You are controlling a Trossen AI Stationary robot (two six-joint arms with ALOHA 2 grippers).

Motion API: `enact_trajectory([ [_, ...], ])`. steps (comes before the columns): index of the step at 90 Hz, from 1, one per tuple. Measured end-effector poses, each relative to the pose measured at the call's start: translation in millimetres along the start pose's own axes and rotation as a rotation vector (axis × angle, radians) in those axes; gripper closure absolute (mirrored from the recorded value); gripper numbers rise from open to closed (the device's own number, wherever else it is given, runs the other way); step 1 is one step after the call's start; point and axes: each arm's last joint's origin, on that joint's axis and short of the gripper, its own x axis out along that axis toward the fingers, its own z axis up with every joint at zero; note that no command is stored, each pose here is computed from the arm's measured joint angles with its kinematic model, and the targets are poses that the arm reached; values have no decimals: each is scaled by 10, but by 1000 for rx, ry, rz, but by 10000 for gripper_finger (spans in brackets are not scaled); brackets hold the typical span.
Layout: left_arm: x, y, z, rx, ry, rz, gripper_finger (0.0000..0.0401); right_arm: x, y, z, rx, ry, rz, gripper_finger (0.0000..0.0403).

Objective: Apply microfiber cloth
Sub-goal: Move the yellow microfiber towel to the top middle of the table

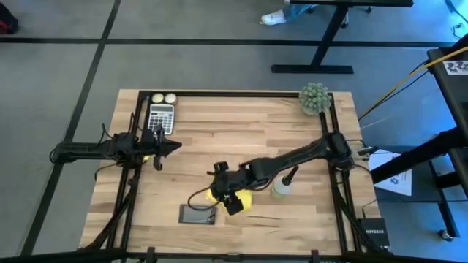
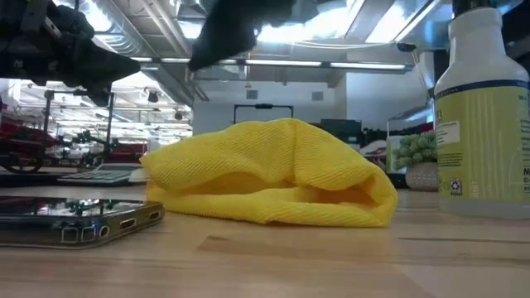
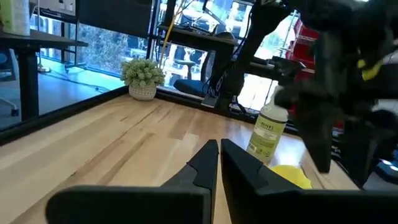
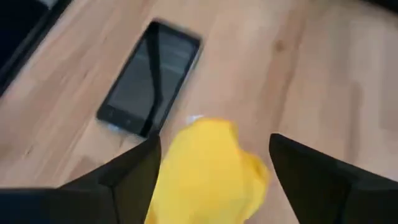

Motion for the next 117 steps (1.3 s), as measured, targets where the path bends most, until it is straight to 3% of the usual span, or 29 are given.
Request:
enact_trajectory([
  [28,0,0,0,-3,0,0,400,369,111,-57,52,-26,71,160],
  [44,0,0,0,-3,0,0,400,342,172,-113,60,77,-90,162],
  [64,0,0,0,-2,0,0,400,92,103,-148,272,288,-166,162],
  [72,0,0,0,-1,0,0,400,145,108,-279,342,373,-143,162],
  [83,0,0,0,-1,0,0,400,278,113,-363,440,335,-46,162],
  [94,0,0,-1,-1,1,0,400,402,114,-470,456,342,-32,165],
  [105,0,0,-1,-4,1,0,400,417,65,-507,447,350,-66,211],
  [117,0,0,-1,-3,1,0,400,402,-62,-517,428,356,-116,330],
])
